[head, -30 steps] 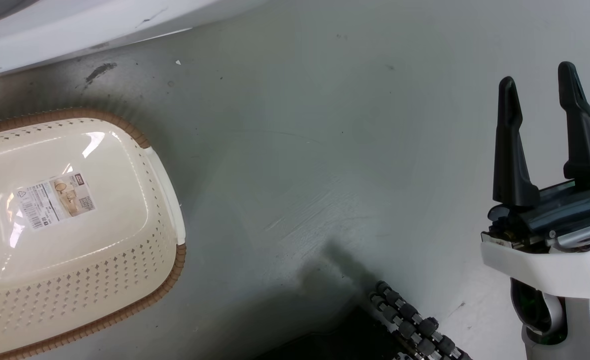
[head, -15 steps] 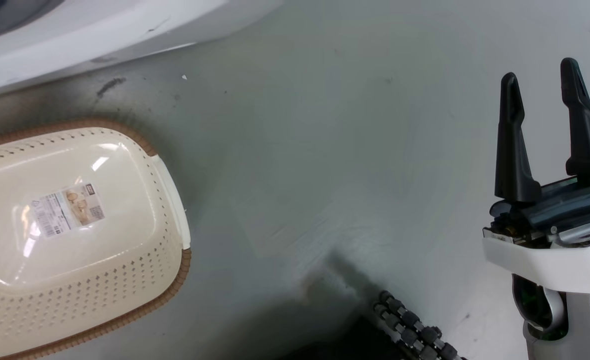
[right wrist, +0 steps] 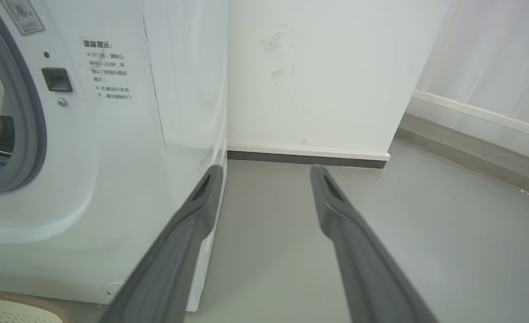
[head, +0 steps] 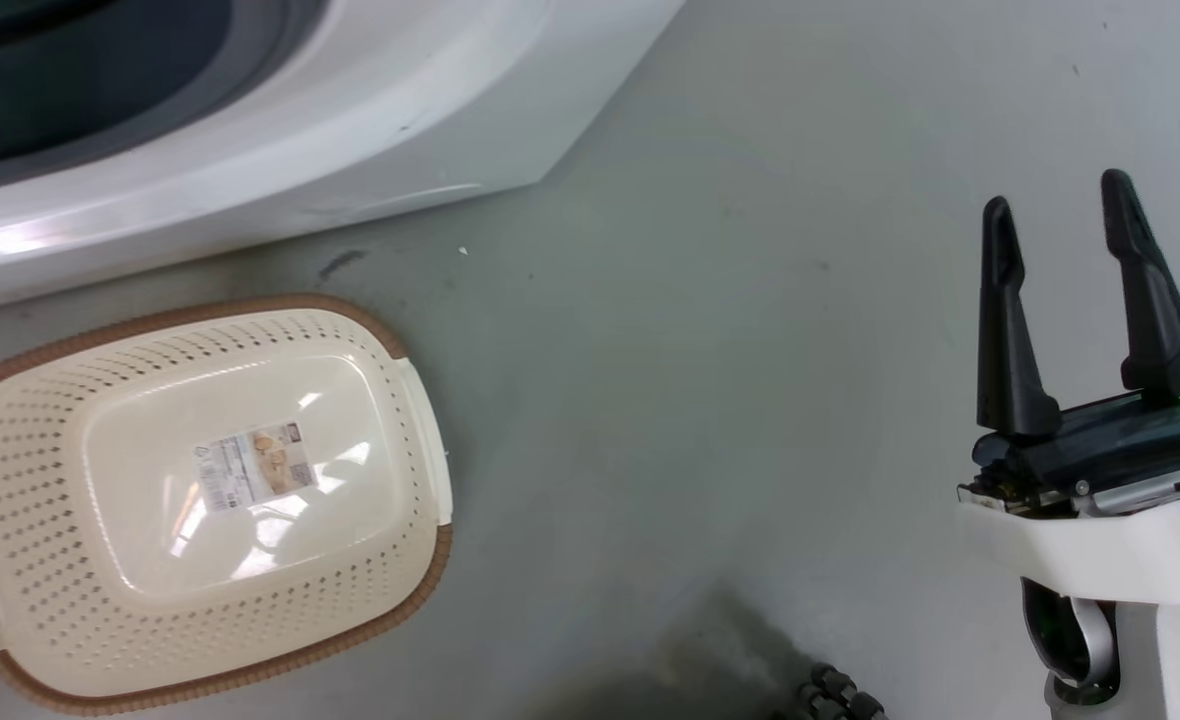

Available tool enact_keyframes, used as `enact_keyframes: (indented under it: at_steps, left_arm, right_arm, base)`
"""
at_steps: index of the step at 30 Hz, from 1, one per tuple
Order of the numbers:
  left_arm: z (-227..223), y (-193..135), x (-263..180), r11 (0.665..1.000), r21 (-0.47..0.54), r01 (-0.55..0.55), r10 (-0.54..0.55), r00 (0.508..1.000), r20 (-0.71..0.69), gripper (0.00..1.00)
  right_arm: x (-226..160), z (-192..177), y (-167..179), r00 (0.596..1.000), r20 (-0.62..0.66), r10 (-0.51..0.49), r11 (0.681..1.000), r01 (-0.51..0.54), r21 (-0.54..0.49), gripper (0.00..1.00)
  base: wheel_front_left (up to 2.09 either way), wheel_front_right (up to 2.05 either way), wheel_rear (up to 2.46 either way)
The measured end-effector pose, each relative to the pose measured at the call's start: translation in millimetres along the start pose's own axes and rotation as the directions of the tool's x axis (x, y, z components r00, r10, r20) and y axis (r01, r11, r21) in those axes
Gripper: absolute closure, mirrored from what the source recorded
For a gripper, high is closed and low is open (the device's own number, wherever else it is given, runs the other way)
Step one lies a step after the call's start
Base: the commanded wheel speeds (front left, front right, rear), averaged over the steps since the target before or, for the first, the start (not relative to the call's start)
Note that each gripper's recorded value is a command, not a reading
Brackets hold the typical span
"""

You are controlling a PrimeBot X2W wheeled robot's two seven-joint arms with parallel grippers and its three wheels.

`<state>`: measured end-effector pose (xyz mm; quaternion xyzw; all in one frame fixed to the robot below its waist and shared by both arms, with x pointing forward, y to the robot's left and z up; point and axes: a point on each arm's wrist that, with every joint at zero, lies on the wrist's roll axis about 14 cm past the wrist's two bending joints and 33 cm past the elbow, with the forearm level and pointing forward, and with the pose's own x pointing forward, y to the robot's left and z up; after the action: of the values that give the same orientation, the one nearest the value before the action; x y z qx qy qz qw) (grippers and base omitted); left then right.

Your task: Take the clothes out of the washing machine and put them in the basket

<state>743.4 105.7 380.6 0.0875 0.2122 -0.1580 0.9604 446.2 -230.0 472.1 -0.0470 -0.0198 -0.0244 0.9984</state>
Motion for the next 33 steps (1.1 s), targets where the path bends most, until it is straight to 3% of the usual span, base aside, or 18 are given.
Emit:
enact_keyframes:
  at_steps: [10, 20, 33]
  left_arm:
    - [8.1, -5.0, -58.5, 1.0, -0.001, -0.005, 0.005, 0.98, 0.197, 1.0]
    - [25.9, -19.4, -108.8, 1.0, 0.013, 0.001, -0.004, 0.956, 0.294, 1.0]
    - [45.1, -37.3, -219.1, 1.0, 0.018, -0.019, 0.009, 0.895, 0.445, 1.0]
  right_arm:
    - [-10.1, 28.5, 9.5, 0.997, 0.066, 0.025, 1.0, -0.026, 0.003, 0.0]
    - [-28.8, 49.8, 14.5, 0.994, 0.105, 0.039, 0.999, -0.038, -0.005, 0.0]
    - [-73.6, 79.8, 21.3, 0.985, 0.161, 0.053, 0.998, -0.055, 0.008, 0.0]
  base:
    - [0.0, 0.0, 0.0]
    - [0.0, 0.0, 0.0]
    - [0.0, 0.0, 0.0]
